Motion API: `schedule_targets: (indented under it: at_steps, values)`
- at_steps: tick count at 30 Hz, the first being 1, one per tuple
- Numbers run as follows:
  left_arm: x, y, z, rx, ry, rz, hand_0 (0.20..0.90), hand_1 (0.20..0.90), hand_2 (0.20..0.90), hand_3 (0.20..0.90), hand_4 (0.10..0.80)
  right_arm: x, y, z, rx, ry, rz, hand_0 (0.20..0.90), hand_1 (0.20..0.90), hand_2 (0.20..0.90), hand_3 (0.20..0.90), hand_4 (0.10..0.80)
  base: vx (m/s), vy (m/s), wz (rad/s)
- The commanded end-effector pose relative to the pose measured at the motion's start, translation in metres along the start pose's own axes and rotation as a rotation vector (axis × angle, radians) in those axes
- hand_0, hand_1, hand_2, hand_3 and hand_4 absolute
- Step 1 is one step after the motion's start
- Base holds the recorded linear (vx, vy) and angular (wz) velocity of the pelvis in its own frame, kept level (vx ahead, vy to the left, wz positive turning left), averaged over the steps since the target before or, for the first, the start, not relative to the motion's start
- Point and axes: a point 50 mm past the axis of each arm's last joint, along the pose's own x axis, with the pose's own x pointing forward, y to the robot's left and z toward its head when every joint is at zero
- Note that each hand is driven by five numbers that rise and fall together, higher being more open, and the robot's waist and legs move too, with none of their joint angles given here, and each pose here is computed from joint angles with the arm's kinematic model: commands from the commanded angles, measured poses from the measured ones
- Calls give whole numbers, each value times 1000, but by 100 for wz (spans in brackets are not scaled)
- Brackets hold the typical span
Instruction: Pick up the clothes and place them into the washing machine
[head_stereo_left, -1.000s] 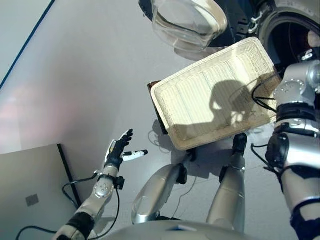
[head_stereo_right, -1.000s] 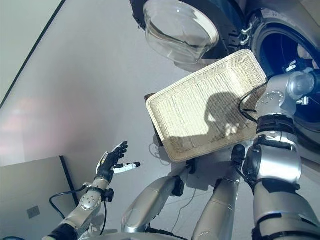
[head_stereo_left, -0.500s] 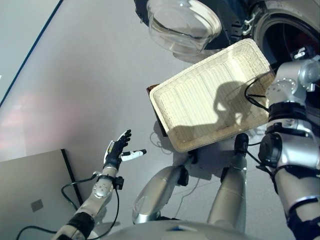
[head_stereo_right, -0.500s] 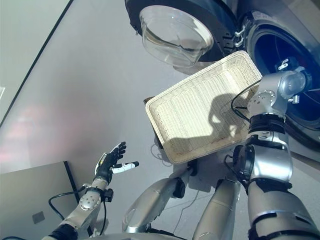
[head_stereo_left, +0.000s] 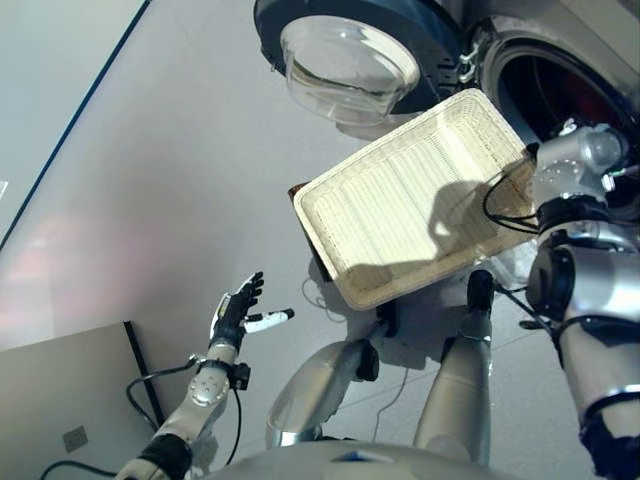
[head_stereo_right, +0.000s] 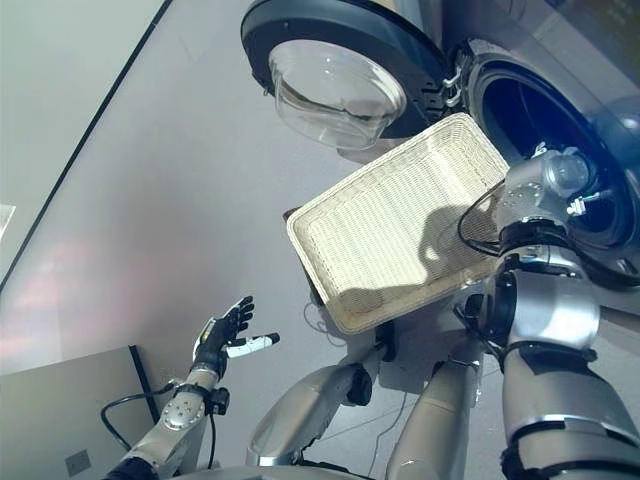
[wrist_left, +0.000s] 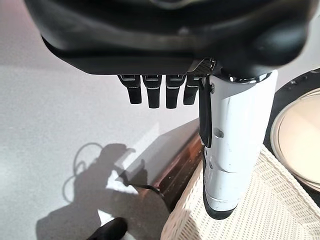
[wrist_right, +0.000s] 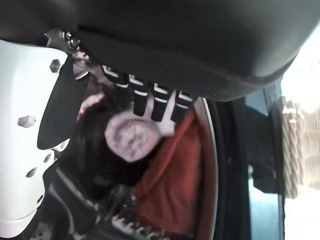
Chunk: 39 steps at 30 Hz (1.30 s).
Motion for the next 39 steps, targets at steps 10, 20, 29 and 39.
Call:
schedule_targets:
  at_steps: [10, 20, 29, 39]
  values:
    - [-14, 14, -20, -31, 76, 53, 900, 900, 900, 900, 800, 16, 8, 37, -222, -146, 144, 900, 900, 900, 900, 800, -8, 2, 0]
    - [-15, 16, -25, -57, 90, 71, 900, 900, 900, 900, 800, 16, 4, 28, -289, -205, 301, 900, 900, 900, 900, 800, -20, 5, -4]
    - [-13, 26, -21, -46, 78, 66, 900, 900, 900, 900, 800, 20, -11, -9, -710, -163, 389, 900, 900, 900, 900, 800, -17, -8, 2]
    - [-11, 35, -22, -50, 84, 100, 900, 900, 900, 900, 800, -13, -40, -95, -917, -25, 609, 900, 900, 900, 900, 800, -10, -6, -1]
